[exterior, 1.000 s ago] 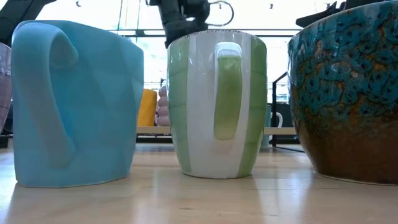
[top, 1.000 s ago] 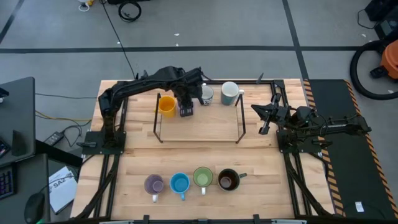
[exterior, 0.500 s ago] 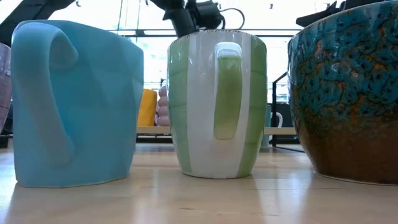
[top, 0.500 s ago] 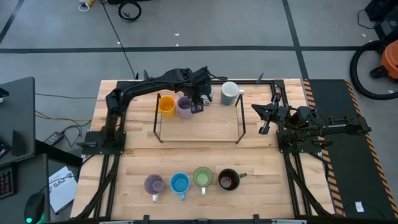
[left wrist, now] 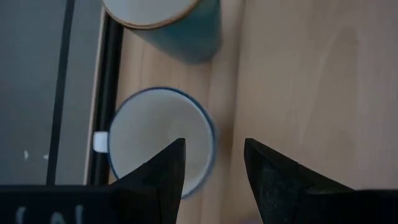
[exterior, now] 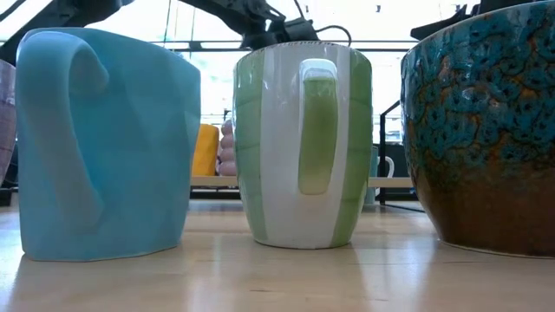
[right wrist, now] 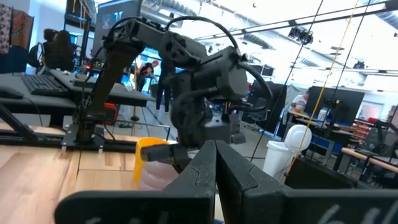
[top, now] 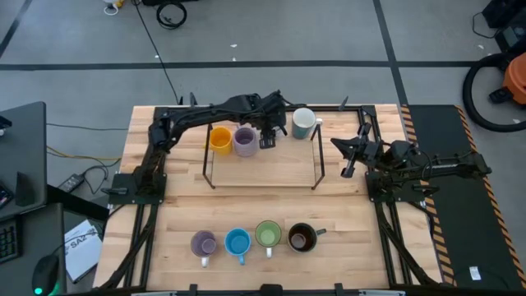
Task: Place coffee mugs
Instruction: Put the white mug on the shelf
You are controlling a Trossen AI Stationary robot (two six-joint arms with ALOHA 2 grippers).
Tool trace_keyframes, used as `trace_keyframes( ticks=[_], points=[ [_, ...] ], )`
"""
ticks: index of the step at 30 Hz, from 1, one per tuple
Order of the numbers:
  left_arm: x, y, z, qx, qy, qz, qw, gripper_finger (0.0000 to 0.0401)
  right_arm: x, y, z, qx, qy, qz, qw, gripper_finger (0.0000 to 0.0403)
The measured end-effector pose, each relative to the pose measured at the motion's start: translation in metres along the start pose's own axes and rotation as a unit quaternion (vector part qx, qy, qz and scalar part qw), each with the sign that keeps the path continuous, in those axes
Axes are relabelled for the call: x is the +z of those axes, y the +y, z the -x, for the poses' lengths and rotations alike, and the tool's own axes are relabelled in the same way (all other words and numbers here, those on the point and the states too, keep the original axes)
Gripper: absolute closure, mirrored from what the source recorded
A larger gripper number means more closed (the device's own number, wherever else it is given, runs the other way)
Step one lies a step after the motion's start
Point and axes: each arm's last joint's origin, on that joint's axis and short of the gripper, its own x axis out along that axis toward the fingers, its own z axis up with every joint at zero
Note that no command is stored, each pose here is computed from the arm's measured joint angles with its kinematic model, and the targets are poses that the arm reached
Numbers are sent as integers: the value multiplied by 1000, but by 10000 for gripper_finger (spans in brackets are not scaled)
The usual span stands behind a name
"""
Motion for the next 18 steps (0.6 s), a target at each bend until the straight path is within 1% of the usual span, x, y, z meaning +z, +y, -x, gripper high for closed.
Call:
trace_keyframes(
  ticks=[5,7,9,12,18],
  points=[
    [-5,5,-14,1,5,19,1000,229,-1,1,0,2,3,2,1000,394],
    [-11,4,-19,-5,19,17,1000,229,-1,1,-1,3,3,1,1000,394],
    [-11,3,-22,-2,12,15,1000,229,-1,1,-1,4,5,3,1000,394],
    [-14,2,-24,-10,21,10,1000,229,-1,1,-1,3,5,4,1000,394],
    [-12,2,-25,-13,10,12,1000,229,-1,1,-1,3,3,1,1000,394]
  ],
)
